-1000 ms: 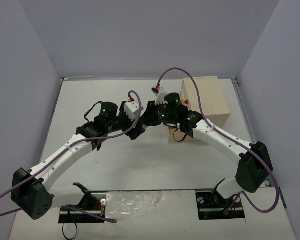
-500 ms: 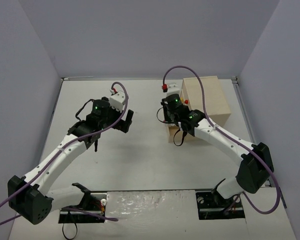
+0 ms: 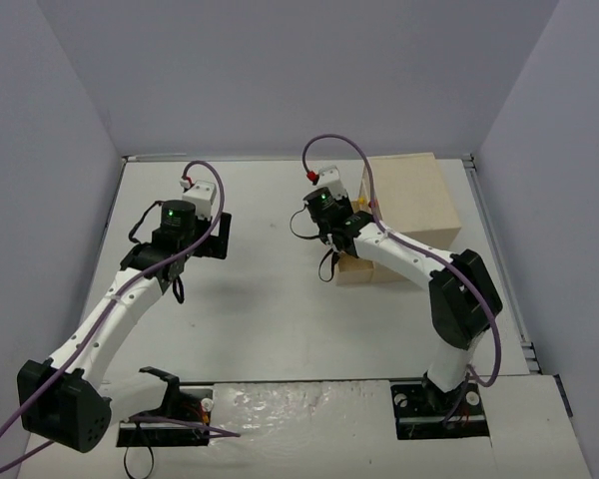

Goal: Organize the makeup

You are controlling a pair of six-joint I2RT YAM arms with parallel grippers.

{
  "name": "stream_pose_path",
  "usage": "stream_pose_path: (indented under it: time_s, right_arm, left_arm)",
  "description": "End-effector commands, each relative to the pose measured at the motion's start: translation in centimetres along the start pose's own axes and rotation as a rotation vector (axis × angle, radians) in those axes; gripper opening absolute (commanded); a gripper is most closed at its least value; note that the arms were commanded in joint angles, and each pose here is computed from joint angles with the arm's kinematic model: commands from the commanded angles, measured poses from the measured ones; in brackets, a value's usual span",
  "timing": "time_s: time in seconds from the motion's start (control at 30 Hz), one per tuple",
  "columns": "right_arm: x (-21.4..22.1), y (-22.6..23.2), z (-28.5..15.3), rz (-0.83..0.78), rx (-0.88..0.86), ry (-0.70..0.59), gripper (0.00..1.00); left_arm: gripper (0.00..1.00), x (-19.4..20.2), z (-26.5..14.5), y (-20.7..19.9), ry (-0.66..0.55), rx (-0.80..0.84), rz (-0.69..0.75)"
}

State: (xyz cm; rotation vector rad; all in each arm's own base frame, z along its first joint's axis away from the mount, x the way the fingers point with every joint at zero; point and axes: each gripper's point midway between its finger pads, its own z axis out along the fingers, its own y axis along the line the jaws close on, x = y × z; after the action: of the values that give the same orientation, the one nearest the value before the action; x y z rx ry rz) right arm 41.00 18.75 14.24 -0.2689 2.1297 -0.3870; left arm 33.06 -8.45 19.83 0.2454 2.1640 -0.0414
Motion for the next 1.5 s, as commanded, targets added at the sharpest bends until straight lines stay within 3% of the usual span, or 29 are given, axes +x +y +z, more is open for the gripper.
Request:
stream_pose_path:
  time_s: [0.0,0.3,0.5,0.83,0.93,1.03,1.2,1.3,1.47]
  right_arm:
    - [-3.9,-2.7,0.5,0.015,0.174,-0.088,0.00]
    - [-3.7,-1.8,3.0,-0.070,0.231,-0.080,0.00]
    - [-3.3,-0.9,4.4,-0.077,0.185,-0.064,0.21]
    - [-3.4,0.0,4.3,-0.049,0.117,-0.066,0.42]
    - [-5.5,0.4,2.3,0.016,0.006,-0.116,0.48]
    - [-8.4,0.5,-0.6,0.094,-0.119,-0.188,0.64]
    - [-12.5,-3.2,-4.4,0.262,-0.256,-0.276,0.94]
    - [-13.5,-6.8,-5.6,0.325,-0.325,-0.292,1.00]
    - [-13.4,-13.8,-6.0,0.456,-0.373,-0.313,1.00]
  left_arm:
    - [0.97,-3.1,-1.2,0.0,-0.110,0.009,-0.027]
    - [0.97,-3.3,-1.8,-0.3,-0.130,0.028,-0.025]
    - [0.97,-3.3,-2.0,-0.2,-0.138,0.022,-0.022]
    - [0.97,-3.0,-1.7,-0.3,-0.126,0.028,-0.019]
    - [0.97,-3.0,-1.6,-0.3,-0.121,0.029,-0.022]
    - [0.97,-2.8,-1.3,-0.7,-0.109,0.043,-0.032]
    - [0.97,-2.6,-0.7,-1.8,-0.078,0.096,-0.036]
    - [0.97,-2.5,-0.4,-2.5,-0.069,0.135,-0.032]
    - [0.97,-2.5,0.3,-3.8,-0.062,0.181,-0.014]
